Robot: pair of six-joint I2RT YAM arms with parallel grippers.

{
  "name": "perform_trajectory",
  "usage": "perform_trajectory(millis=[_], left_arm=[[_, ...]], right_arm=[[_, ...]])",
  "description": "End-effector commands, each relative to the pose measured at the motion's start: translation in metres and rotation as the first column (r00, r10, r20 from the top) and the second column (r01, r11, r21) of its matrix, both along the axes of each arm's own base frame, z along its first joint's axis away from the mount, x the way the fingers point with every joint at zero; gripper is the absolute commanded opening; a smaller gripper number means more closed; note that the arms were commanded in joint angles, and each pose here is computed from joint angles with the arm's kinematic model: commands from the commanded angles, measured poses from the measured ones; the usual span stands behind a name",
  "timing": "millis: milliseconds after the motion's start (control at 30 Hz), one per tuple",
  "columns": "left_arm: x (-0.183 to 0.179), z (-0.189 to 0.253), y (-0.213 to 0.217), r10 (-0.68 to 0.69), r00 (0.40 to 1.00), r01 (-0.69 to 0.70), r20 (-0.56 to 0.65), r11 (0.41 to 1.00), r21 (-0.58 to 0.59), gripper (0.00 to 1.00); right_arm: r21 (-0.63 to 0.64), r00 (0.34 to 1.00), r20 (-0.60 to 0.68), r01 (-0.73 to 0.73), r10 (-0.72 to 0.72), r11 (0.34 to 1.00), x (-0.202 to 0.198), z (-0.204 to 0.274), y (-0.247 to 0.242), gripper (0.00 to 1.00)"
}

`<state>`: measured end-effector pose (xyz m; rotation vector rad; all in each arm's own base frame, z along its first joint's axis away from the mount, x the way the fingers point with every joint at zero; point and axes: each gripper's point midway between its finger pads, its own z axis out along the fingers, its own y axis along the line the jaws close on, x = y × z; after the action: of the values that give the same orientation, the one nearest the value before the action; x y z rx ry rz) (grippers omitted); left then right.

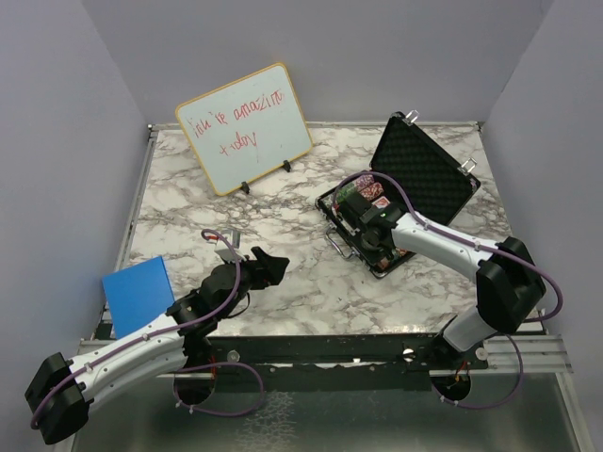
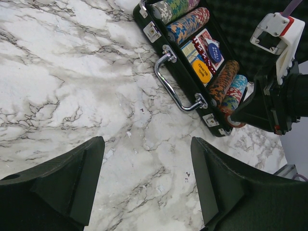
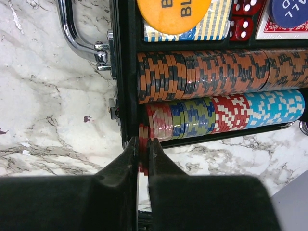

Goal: Pack up texas hold em set

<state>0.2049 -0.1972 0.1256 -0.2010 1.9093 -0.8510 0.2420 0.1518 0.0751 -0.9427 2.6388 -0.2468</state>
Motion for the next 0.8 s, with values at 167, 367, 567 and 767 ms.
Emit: perform_trajectory(millis=[167, 367, 567, 767], left_arm=[[0.004, 0.004, 0.003, 0.015, 1.0, -0.016, 0.018, 1.0, 0.018, 0.79], [0.004, 0.003, 0.002, 0.014, 1.0, -0.015, 0.017, 1.0, 0.017, 0.79], [0.004, 0.004, 0.002, 0.015, 1.0, -0.015, 0.018, 1.0, 0.018, 0.79], [0.005, 0.007, 0.001, 0.015, 1.0, -0.016, 0.02, 1.0, 0.019, 0.81]], right_arm=[[0.015, 0.999, 0.018, 0.039, -0.039, 0.999, 0.005, 0.011, 0.003, 0.36], [0.084, 0.998, 0.057, 0.036, -0.041, 0.996, 0.006, 0.028, 0.009, 0.37], [0.114, 0.934, 0.313, 0.143, -0.172, 0.983, 0.039, 0.084, -0.005, 0.4], [0.179, 0.742, 0.603, 0.233, -0.293, 0.956, 0.084, 0.175, -0.026, 0.65]])
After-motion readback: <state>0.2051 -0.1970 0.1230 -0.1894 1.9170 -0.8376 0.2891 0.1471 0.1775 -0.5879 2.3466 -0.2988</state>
